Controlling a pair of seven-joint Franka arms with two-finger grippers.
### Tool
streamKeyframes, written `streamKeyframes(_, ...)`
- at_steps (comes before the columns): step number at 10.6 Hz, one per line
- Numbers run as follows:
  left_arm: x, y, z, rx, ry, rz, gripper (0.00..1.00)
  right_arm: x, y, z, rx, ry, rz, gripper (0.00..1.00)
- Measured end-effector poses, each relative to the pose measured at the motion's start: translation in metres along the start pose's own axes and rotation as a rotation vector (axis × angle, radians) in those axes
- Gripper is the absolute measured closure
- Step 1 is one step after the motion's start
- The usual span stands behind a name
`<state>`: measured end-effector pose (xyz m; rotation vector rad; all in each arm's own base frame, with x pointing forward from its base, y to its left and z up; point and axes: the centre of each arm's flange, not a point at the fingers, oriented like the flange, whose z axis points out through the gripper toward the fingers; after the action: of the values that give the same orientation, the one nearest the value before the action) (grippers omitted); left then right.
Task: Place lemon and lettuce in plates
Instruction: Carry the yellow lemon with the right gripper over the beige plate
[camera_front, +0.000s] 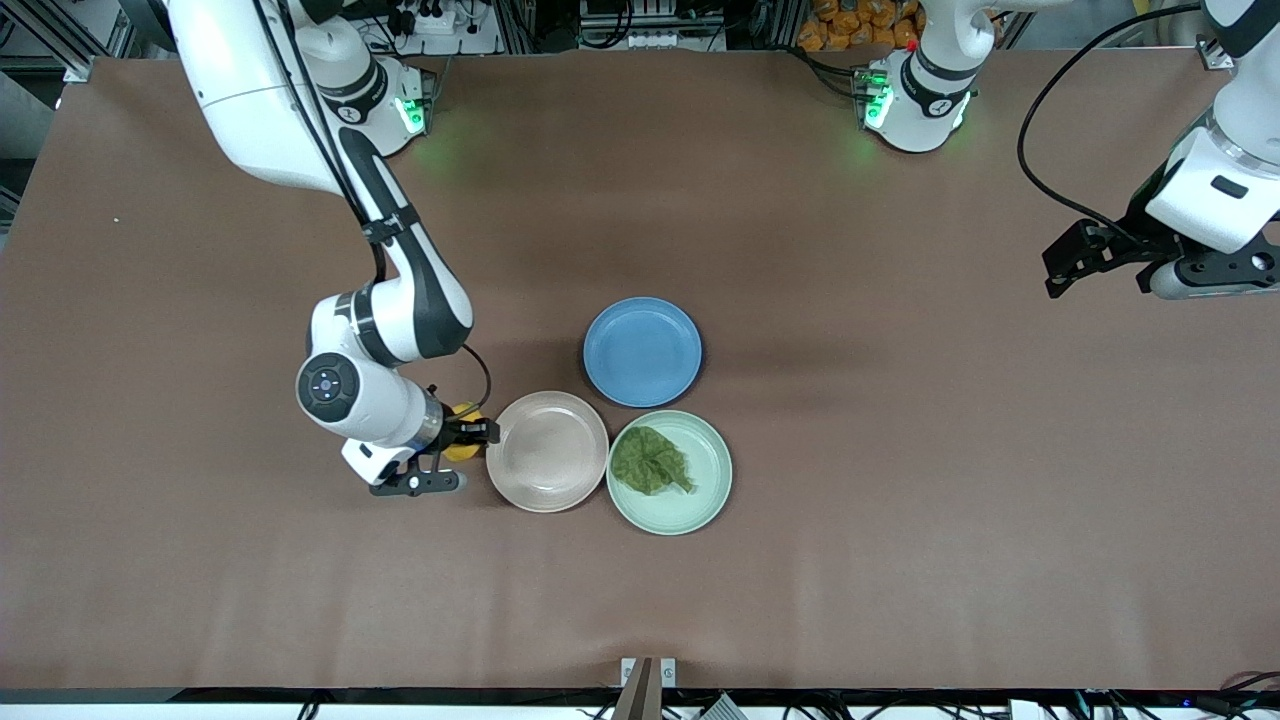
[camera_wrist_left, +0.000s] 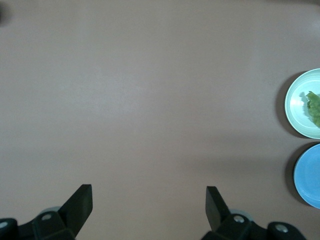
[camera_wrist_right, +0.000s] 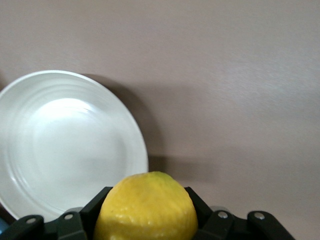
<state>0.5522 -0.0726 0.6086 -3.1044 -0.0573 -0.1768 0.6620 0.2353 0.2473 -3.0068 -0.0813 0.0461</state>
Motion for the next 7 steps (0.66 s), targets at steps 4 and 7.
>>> streamKeyframes(4,0.001,0.001,0.003,0.001,-0.005,0.001,0.0,0.012,-0.035,0.006,0.083,0.022,0.009,0.37)
streamKeyframes(7,0.003,0.003,-0.007,-0.003,0.016,0.005,0.0,0.015,-0.048,0.03,0.088,0.059,-0.001,0.37)
